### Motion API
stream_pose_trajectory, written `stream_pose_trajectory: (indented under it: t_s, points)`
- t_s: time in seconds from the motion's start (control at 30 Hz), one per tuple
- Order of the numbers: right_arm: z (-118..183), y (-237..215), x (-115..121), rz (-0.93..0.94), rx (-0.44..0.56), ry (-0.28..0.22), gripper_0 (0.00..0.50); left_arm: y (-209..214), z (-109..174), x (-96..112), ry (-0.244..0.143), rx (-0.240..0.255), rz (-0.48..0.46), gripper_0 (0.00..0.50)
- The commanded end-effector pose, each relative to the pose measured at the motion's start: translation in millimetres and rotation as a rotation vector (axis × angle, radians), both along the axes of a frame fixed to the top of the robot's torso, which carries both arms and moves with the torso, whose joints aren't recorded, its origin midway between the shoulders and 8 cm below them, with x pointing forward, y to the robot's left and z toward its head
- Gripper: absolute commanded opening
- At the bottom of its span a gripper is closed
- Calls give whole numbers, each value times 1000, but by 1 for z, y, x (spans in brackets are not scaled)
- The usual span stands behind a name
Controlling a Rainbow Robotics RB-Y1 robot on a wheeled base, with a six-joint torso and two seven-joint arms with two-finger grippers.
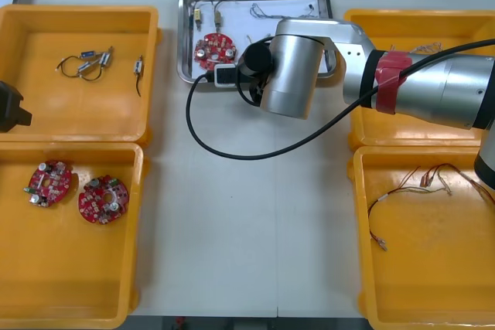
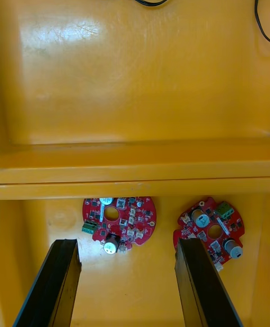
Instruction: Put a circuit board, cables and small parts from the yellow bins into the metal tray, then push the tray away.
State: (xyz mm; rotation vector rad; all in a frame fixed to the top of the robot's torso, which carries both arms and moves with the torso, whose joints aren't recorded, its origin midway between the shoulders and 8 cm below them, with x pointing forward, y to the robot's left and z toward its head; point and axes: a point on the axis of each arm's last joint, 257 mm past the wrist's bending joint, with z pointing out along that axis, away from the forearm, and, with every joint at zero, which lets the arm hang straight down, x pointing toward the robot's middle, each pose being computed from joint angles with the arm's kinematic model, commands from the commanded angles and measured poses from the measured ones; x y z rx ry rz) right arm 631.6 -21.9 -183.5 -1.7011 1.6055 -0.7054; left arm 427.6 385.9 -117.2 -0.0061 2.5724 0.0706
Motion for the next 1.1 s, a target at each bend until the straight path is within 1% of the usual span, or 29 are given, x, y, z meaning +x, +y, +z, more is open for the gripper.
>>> stream_pose_trajectory:
  t_s: [0.03,0.07,0.1,0.13,0.33,0.53,0.67,0.83,0.97,1.07,1.1]
  points:
    - [27,26,0,55,-2,-23,240,18,10,-8,-19,7,85,500]
    - [26,26,0,56,-2,-21,349,18,10,-8,-19,7,85,500]
    - [26,25,0,55,-2,-19,478,18,10,-8,-19,7,85,500]
    - [25,26,-1,56,-2,-17,500,18,10,-8,-19,7,85,500]
    - [25,25,-2,56,-12,-15,500,18,10,-8,-19,7,85,500]
    - [34,22,-5,27,-19,-7,500,18,10,-8,-19,7,85,500]
    - [44,24,-12,14,-33,4,500,18,10,-8,-19,7,85,500]
    - [56,25,-27,-5,-55,23,500,18,10,-8,-19,7,85,500]
    - [66,23,-44,-48,-53,56,500,18,10,-8,-19,7,85,500]
    - [70,18,-57,-88,-33,92,500,18,10,-8,-19,7,85,500]
    - [71,18,-63,-102,-15,117,500,18,10,-8,-19,7,85,500]
